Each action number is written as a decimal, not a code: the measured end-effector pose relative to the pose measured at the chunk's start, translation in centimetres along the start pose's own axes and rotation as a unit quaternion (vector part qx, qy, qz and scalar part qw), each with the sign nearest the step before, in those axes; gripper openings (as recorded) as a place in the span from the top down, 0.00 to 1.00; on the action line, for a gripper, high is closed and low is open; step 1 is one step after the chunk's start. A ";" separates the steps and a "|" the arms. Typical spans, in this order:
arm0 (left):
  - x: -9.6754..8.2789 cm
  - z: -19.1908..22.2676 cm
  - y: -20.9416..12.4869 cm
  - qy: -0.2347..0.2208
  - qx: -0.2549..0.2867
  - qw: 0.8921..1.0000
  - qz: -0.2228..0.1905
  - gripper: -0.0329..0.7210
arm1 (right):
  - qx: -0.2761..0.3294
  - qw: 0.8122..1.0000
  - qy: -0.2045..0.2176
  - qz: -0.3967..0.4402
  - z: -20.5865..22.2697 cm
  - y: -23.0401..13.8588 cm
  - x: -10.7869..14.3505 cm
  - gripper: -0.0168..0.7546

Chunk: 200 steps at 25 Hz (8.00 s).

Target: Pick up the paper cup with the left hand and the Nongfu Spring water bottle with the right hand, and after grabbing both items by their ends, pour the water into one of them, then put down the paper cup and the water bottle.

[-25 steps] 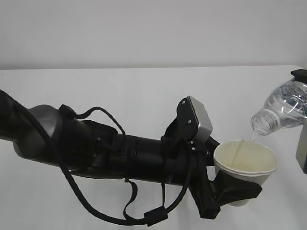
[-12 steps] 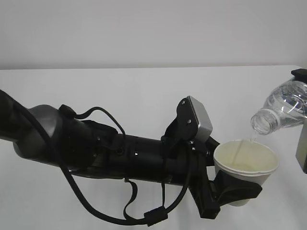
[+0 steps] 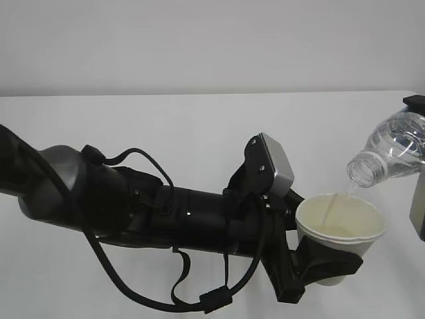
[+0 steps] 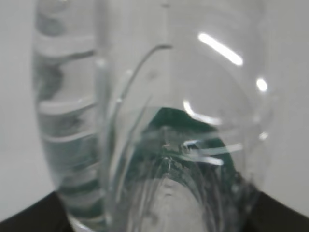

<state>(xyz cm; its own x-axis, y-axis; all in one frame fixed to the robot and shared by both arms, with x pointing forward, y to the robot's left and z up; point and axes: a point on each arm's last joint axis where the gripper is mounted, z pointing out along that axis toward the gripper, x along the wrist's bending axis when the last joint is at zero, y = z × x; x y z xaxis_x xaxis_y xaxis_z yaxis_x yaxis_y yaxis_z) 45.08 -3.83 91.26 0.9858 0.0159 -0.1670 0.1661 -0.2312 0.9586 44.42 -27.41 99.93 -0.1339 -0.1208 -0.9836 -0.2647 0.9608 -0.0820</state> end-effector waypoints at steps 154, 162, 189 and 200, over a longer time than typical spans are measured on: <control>0.4 0.2 0.6 0.012 -0.010 1.000 -0.003 0.33 | 0.005 0.999 -0.018 0.046 0.0 -0.1 -0.4 0.43; 0.7 0.5 1.6 0.012 -0.025 1.000 0.009 0.33 | 0.005 0.995 -0.019 0.103 0.0 -0.1 -0.4 0.43; 0.8 0.6 1.6 0.012 -0.025 1.000 0.009 0.33 | 0.011 0.897 -0.030 0.441 0.0 -0.4 -0.4 0.43; 0.7 0.6 1.6 0.010 -0.027 1.000 0.009 0.33 | -0.003 0.818 -0.041 0.574 -0.1 -0.4 -0.7 0.43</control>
<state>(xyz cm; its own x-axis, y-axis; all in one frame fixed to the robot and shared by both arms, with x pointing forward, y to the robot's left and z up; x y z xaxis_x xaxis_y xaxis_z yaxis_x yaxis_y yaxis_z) 46.05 -4.75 92.57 0.9889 0.0325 -0.1450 0.1485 -0.1796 0.9725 44.56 -27.71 100.63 -0.2324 0.8770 -0.4205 -0.0140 0.4293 0.9031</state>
